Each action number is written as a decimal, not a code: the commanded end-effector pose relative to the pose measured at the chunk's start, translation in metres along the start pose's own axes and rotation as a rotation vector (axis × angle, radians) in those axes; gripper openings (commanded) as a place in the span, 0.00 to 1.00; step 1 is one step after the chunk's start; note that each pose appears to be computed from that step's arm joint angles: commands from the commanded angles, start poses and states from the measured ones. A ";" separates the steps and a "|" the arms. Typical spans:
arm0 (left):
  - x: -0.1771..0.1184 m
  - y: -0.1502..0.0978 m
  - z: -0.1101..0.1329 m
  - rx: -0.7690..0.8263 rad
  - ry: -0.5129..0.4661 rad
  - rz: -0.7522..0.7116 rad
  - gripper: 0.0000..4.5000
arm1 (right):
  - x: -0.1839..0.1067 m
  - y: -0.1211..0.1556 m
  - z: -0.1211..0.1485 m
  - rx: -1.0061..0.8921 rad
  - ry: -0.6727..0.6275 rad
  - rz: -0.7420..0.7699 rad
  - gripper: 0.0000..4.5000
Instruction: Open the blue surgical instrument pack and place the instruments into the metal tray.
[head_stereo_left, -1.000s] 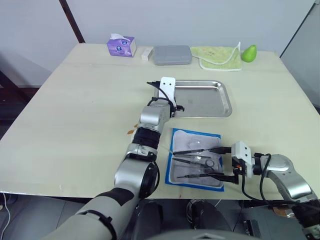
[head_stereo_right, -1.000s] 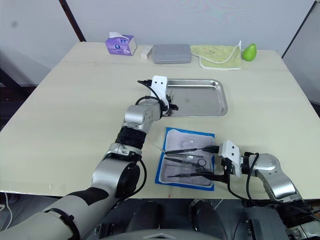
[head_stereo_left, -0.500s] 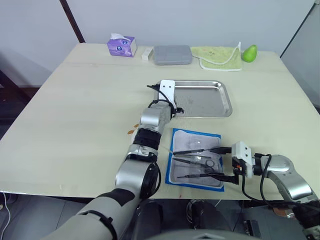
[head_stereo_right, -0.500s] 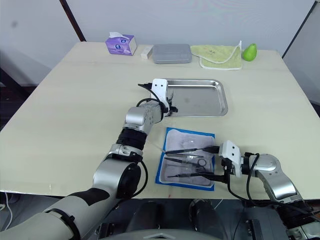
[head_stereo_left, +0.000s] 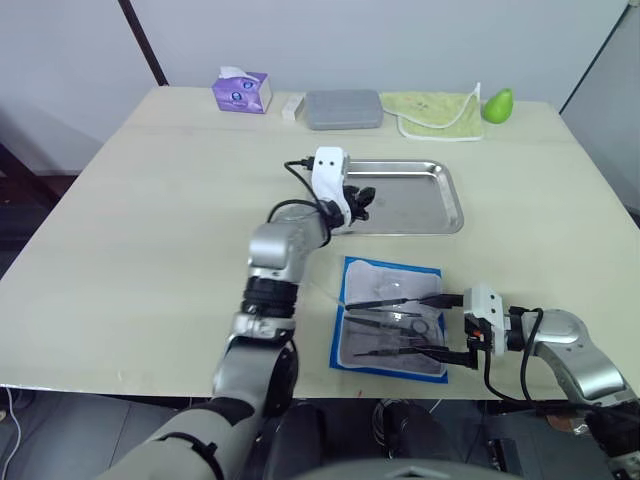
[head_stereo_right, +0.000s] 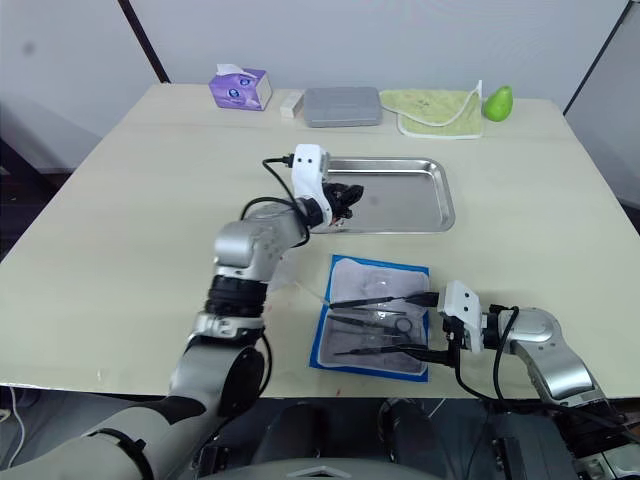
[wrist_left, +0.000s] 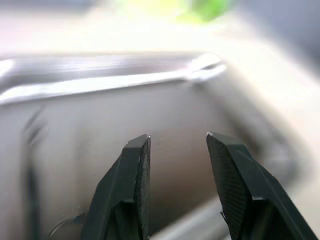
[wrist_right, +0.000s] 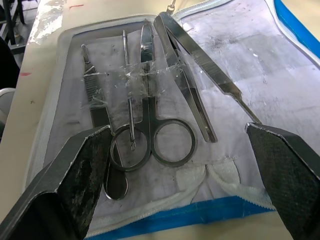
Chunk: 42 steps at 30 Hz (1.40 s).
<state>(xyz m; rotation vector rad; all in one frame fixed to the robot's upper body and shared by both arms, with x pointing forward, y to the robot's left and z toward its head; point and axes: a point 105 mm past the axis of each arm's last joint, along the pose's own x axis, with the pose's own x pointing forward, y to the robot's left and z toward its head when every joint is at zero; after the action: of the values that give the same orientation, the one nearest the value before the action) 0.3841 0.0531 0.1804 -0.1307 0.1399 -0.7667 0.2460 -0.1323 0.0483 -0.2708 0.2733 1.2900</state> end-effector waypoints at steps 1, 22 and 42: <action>-0.033 -0.032 0.014 0.129 -0.071 -0.309 0.42 | -0.010 0.007 -0.042 0.139 0.142 -0.011 1.00; -0.177 0.012 -0.029 0.229 0.165 -0.555 0.99 | -0.024 0.010 -0.042 0.146 0.115 -0.046 1.00; -0.120 -0.008 -0.043 0.464 0.364 -0.473 0.99 | -0.022 0.008 -0.037 0.132 0.091 -0.046 1.00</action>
<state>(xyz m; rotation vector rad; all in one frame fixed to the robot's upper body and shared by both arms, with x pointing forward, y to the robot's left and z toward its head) 0.2811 0.1371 0.1453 0.3849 0.2851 -1.2981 0.2407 -0.1512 0.0499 -0.2613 0.2746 1.2444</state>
